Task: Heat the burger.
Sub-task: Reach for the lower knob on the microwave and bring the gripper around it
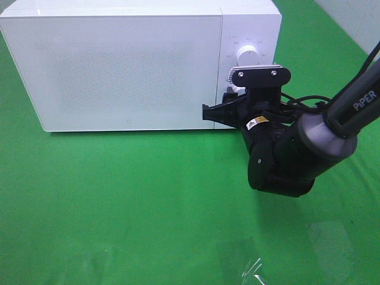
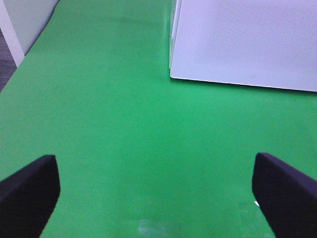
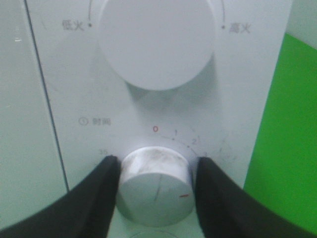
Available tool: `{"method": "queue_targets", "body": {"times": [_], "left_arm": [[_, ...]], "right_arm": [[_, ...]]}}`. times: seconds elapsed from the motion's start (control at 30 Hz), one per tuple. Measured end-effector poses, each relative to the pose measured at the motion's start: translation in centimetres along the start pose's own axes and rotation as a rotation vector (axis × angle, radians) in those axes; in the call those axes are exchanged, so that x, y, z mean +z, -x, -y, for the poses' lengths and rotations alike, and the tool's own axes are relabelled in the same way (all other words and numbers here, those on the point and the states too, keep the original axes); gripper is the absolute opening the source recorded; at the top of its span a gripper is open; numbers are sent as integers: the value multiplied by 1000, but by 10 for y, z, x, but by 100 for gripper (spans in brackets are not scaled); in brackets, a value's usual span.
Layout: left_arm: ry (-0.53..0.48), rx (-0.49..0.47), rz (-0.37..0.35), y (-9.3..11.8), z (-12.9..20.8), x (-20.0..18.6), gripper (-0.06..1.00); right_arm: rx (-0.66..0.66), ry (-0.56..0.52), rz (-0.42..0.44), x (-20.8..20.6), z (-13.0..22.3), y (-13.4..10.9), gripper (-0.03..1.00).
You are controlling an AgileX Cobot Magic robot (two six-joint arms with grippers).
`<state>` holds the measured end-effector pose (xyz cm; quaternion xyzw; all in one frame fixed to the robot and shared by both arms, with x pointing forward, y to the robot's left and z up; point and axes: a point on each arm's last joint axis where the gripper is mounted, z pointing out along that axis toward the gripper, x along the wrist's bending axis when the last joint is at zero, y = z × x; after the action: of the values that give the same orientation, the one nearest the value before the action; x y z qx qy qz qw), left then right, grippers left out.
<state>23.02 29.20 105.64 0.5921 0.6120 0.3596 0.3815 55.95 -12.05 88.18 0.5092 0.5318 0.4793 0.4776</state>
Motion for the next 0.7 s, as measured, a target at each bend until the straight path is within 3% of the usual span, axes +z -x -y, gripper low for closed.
{"method": "queue_targets", "body": {"times": [0.07, 0.47, 0.53, 0.57, 0.6, 0.63, 0.67, 0.7], "left_arm": [[0, 0, 0, 0, 0, 0, 98], [2, 0, 0, 0, 0, 0, 98], [2, 0, 0, 0, 0, 0, 98], [2, 0, 0, 0, 0, 0, 98], [3, 0, 0, 0, 0, 0, 98], [3, 0, 0, 0, 0, 0, 98], [2, 0, 0, 0, 0, 0, 98], [2, 0, 0, 0, 0, 0, 98]], "right_arm": [[0, 0, -1, 0, 0, 0, 45], [56, 2, -17, 0, 0, -2, 45], [226, 1, -29, 0, 0, -2, 45], [226, 1, -29, 0, 0, -2, 45], [344, -2, -40, 0, 0, -2, 45], [344, -2, -40, 0, 0, -2, 45], [498, -6, -53, 0, 1, -1, 45], [498, -6, -53, 0, 1, -1, 45]]}}
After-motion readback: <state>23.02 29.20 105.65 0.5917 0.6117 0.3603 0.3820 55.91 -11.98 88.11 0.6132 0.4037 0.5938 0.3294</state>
